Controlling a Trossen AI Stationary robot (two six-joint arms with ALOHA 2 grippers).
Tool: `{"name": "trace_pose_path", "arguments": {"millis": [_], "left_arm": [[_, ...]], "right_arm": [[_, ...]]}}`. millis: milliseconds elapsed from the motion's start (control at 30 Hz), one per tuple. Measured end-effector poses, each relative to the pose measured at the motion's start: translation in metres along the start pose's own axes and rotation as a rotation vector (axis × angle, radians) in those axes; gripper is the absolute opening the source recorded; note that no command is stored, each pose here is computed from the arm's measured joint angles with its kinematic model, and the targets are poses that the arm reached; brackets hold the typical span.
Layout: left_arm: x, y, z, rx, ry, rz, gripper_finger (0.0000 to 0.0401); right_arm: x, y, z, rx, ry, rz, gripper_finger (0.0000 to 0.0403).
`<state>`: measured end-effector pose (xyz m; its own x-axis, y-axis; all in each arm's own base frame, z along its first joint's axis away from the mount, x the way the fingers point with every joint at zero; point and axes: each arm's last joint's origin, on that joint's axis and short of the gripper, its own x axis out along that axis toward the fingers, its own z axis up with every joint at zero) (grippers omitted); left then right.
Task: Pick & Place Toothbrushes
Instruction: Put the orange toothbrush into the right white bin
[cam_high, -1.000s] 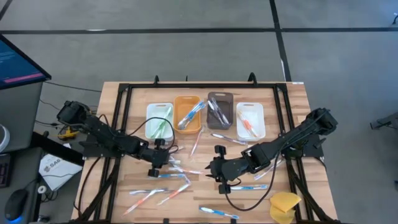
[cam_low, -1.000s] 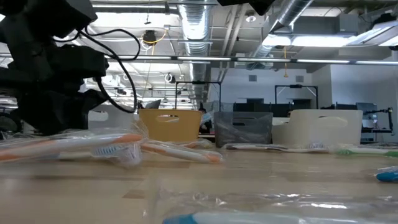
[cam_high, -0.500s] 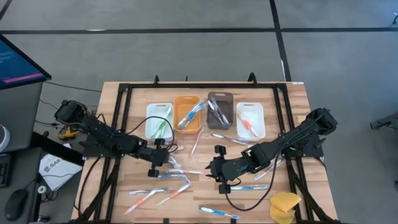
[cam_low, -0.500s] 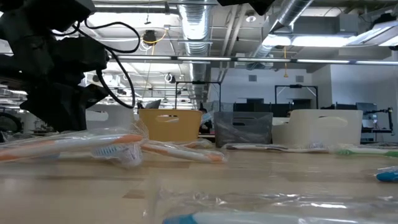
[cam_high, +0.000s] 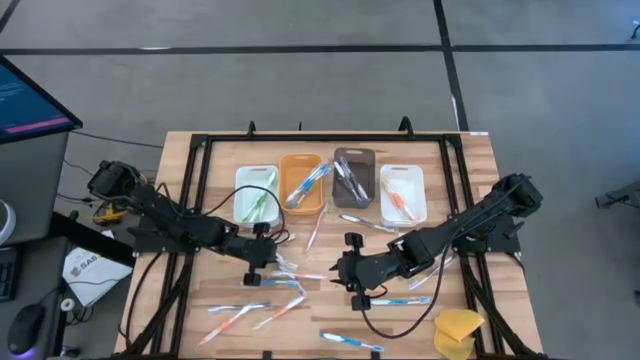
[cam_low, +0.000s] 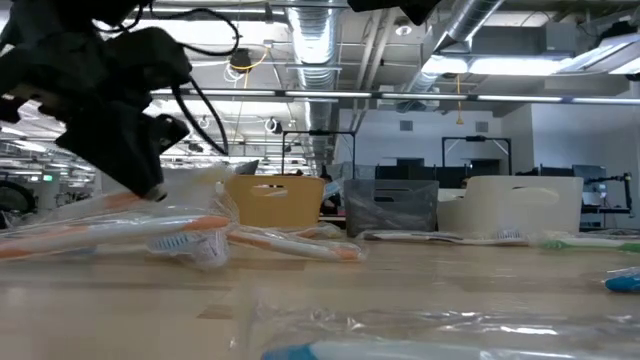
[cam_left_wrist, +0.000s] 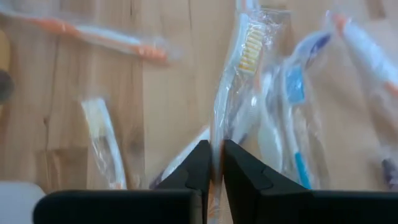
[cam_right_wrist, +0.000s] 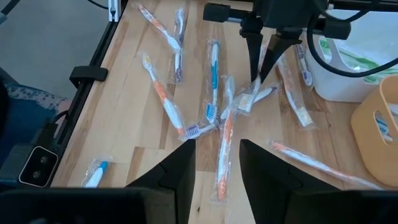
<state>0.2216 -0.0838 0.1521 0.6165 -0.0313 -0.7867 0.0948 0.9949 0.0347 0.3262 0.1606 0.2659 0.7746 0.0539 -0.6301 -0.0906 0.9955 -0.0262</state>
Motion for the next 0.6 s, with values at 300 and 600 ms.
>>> {"name": "trace_pose_path", "arguments": {"millis": [300,600], "left_arm": [[-0.021,-0.001,0.032,0.016,-0.151,0.073,0.0019],[-0.093,0.005,0.050,-0.073,-0.482,0.130,0.0021]], "right_arm": [[0.001,-0.003,0.001,-0.004,-0.004,-0.010,0.0118],[0.001,-0.004,0.004,0.008,-0.030,-0.011,0.0118]]}}
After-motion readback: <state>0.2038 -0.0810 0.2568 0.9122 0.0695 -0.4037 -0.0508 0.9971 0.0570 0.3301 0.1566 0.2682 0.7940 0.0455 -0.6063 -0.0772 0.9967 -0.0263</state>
